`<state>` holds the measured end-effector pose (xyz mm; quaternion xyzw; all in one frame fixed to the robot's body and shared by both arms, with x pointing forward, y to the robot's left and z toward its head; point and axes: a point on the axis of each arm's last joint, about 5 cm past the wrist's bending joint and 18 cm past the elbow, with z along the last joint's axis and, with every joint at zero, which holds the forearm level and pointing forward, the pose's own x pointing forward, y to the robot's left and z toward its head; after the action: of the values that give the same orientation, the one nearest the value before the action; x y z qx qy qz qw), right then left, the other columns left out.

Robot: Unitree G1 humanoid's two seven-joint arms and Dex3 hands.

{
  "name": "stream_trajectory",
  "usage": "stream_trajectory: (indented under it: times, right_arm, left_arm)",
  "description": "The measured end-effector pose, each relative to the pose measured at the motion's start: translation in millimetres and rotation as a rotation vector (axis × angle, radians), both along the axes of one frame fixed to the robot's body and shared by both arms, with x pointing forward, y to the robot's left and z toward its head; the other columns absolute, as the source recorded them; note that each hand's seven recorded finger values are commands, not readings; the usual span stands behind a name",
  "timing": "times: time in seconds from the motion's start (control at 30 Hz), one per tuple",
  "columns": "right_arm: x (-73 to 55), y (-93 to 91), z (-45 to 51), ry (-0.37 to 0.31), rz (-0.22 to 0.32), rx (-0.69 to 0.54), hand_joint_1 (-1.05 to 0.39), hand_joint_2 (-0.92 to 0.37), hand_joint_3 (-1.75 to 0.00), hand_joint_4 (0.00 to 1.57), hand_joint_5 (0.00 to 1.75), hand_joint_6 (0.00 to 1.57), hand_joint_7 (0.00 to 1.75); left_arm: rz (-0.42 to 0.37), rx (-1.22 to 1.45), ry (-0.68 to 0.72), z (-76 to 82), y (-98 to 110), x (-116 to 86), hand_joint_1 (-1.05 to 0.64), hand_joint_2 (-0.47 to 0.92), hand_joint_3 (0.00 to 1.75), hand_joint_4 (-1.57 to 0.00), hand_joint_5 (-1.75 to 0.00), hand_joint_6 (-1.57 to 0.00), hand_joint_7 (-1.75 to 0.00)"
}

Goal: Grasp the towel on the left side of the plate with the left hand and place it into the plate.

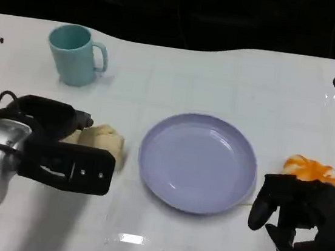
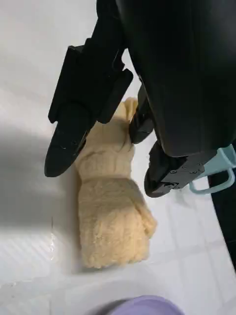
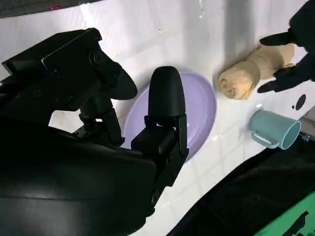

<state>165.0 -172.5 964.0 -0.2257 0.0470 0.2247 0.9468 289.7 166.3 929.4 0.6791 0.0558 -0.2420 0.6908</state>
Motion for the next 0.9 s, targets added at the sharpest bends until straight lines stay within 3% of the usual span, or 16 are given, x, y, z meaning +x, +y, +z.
stream_trajectory:
  times: [0.1,0.33,0.43,0.47,0.5,0.57,0.6,0.63,0.7,0.77,0.9]
  right_arm:
    - [-1.0,0.0,0.4,-0.001,0.001,0.003,0.02,-0.52,-1.17,0.76,1.75,0.69,1.51]
    - [-4.6,-1.1,-0.2,0.005,-0.001,0.003,0.02,-0.51,-1.17,0.76,1.75,0.69,1.51]
    - [-4.7,-1.0,0.1,0.004,0.000,0.003,0.01,-0.51,-1.17,0.77,1.75,0.69,1.52]
    - [-4.7,-1.0,0.1,0.004,0.000,0.003,0.01,-0.51,-1.17,0.77,1.75,0.69,1.52]
    - [-4.7,-1.1,0.1,0.004,0.000,0.003,0.01,-0.51,-1.17,0.77,1.75,0.69,1.51]
    - [-4.7,-1.3,0.3,0.006,-0.001,0.002,0.01,-0.51,-1.17,0.77,1.75,0.69,1.51]
    - [-4.7,-1.5,0.3,0.009,-0.003,0.002,0.01,-0.51,-1.17,0.77,1.75,0.69,1.51]
    - [-4.7,-1.6,0.3,0.012,-0.004,0.002,0.02,-0.51,-1.17,0.77,1.75,0.69,1.51]
    - [-4.7,-1.8,0.3,0.014,-0.003,0.004,0.02,-0.51,-1.17,0.76,1.75,0.69,1.51]
    - [-4.7,-2.0,0.4,0.015,-0.001,0.003,0.01,-0.51,-1.17,0.76,1.75,0.69,1.52]
    - [-4.8,-2.3,0.5,0.016,-0.003,0.002,0.01,-0.51,-1.17,0.77,1.75,0.69,1.51]
  left_arm:
    - [0.003,0.035,0.017,-6.4,-6,9,-0.61,0.92,0.12,-0.50,-0.08,-0.42,-0.01]
    - [0.029,0.120,0.053,-21.4,-16,24,-0.64,0.92,0.22,-0.62,-0.11,-0.62,-0.07]
    - [0.011,0.144,0.045,-28.8,-17,24,-0.52,0.92,0.19,-0.77,-0.18,-0.75,-0.09]
    - [0.006,0.140,0.031,-29.6,-16,24,-0.43,0.92,0.16,-0.87,-0.27,-0.84,-0.10]
    - [0.002,0.129,0.011,-30.4,-16,24,-0.31,0.92,0.10,-0.86,-0.96,-1.01,-0.12]
    - [-0.008,0.065,-0.057,-34.6,-13,21,-0.24,0.92,0.08,-0.84,-1.55,-1.16,-0.16]
    - [-0.018,0.024,-0.095,-37.9,-13,19,-0.23,0.92,0.10,-0.86,-1.64,-1.13,-0.33]
    - [-0.025,-0.004,-0.125,-41.3,-12,16,-0.21,0.92,0.15,-0.86,-1.69,-0.99,-0.75]
    - [-0.038,-0.044,-0.168,-45.9,-11,13,-0.20,0.92,0.20,-0.84,-1.74,-0.79,-1.30]
    - [-0.036,-0.073,-0.192,-48.2,-10,11,-0.20,0.92,0.23,-0.80,-1.74,-0.68,-1.55]
    - [-0.023,-0.094,-0.195,-50.7,-8,9,-0.20,0.92,0.25,-0.80,-1.75,-0.63,-1.65]
